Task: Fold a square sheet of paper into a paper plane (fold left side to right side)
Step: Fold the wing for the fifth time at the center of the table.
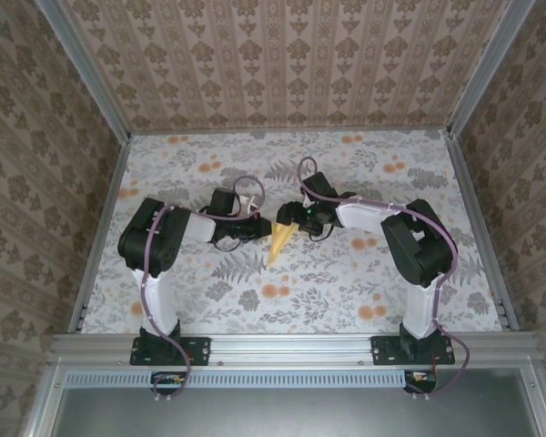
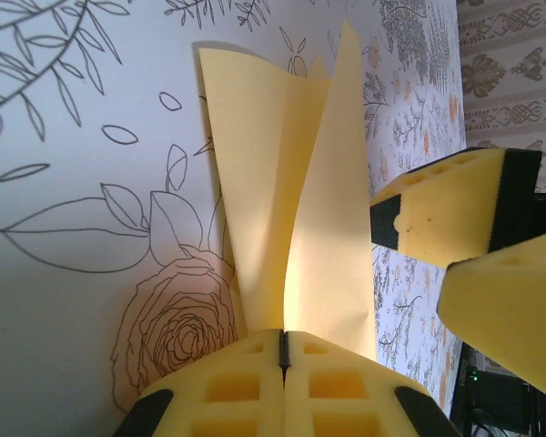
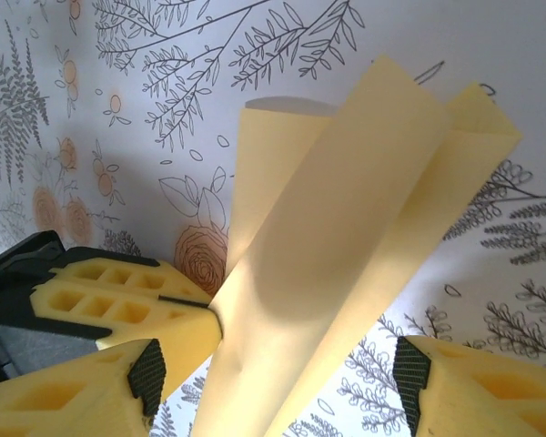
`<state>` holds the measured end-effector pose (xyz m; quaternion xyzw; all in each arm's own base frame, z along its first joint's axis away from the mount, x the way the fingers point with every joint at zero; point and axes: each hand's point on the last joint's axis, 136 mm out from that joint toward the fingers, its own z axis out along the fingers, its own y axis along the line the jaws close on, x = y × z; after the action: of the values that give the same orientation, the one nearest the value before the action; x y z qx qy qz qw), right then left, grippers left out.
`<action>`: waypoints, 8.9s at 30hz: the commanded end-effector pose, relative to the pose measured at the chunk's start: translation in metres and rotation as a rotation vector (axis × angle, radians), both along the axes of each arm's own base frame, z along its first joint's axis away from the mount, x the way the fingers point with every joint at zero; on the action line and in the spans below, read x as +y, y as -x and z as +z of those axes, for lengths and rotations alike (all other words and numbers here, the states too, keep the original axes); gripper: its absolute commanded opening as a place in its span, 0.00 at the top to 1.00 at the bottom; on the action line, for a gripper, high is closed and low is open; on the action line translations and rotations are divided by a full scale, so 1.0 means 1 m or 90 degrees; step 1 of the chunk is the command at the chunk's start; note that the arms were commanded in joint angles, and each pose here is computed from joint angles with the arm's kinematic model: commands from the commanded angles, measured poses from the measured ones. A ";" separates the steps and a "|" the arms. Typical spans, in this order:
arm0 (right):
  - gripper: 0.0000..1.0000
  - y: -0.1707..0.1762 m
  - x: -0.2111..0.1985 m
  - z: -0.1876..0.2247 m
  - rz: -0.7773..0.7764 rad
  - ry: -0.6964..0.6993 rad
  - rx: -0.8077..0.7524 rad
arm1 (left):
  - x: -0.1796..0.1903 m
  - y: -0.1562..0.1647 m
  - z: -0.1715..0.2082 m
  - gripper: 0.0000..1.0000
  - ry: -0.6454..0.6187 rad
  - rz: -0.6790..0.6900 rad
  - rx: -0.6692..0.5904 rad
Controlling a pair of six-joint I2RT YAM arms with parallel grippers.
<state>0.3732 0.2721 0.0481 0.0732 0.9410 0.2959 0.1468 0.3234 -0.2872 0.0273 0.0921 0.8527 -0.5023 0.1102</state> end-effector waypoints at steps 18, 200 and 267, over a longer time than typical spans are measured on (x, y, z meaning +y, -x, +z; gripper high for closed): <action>0.67 -0.018 0.014 0.007 0.023 -0.028 -0.049 | 0.021 0.002 -0.043 1.00 -0.104 0.031 0.039; 0.70 0.036 0.000 -0.074 0.068 0.094 0.082 | 0.002 0.072 0.017 0.89 -0.083 -0.052 0.045; 0.85 0.034 0.046 -0.016 0.135 -0.040 -0.037 | 0.042 0.091 -0.048 0.99 -0.251 -0.037 0.075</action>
<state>0.3358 0.3165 0.0377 -0.0231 0.9241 0.3539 0.1425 0.2506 -0.2699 0.0185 0.1195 0.9067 -0.3995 0.0627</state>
